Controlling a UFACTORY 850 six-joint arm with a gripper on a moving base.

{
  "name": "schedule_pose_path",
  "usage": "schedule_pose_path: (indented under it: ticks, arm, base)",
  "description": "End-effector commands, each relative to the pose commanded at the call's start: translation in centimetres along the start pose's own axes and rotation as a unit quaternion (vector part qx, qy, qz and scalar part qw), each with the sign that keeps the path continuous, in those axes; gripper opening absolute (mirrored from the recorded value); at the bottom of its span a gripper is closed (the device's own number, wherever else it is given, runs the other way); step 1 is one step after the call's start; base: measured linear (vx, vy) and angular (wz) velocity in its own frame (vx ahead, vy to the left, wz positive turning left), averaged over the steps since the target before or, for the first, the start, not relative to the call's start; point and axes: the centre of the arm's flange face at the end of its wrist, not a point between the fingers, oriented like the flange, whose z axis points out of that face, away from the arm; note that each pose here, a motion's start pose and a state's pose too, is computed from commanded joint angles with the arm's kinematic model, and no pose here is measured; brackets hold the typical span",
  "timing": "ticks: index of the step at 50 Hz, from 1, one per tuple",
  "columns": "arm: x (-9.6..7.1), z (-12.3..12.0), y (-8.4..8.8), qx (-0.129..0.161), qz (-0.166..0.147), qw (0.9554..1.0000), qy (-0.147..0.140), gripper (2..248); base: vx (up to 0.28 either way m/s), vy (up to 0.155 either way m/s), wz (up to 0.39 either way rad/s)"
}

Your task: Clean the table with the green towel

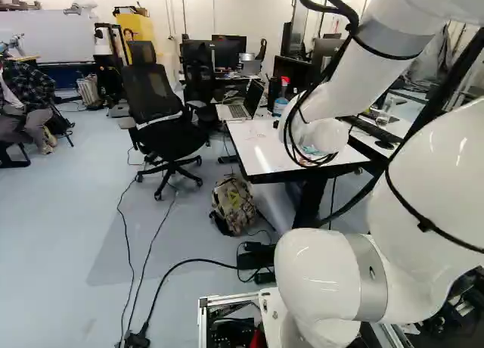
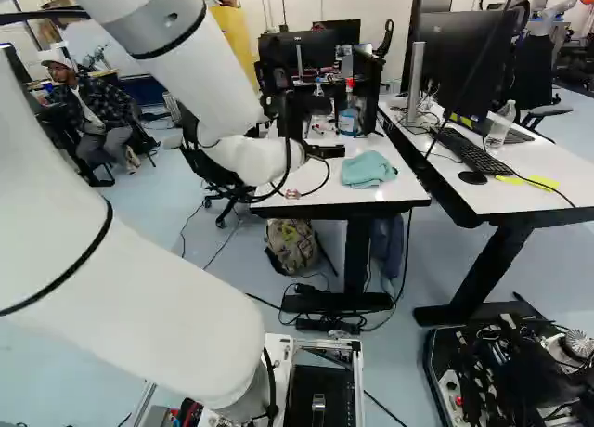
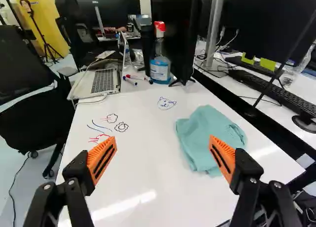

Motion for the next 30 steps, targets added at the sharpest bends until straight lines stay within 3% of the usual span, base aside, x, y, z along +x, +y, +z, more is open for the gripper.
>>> schedule_pose_path:
  ticks: [30]
  arm:
    - [3.3, 3.6, 2.8, -0.040, 0.037, 0.9961, -0.069, 247]
  base:
    - [0.000, 0.000, 0.000]
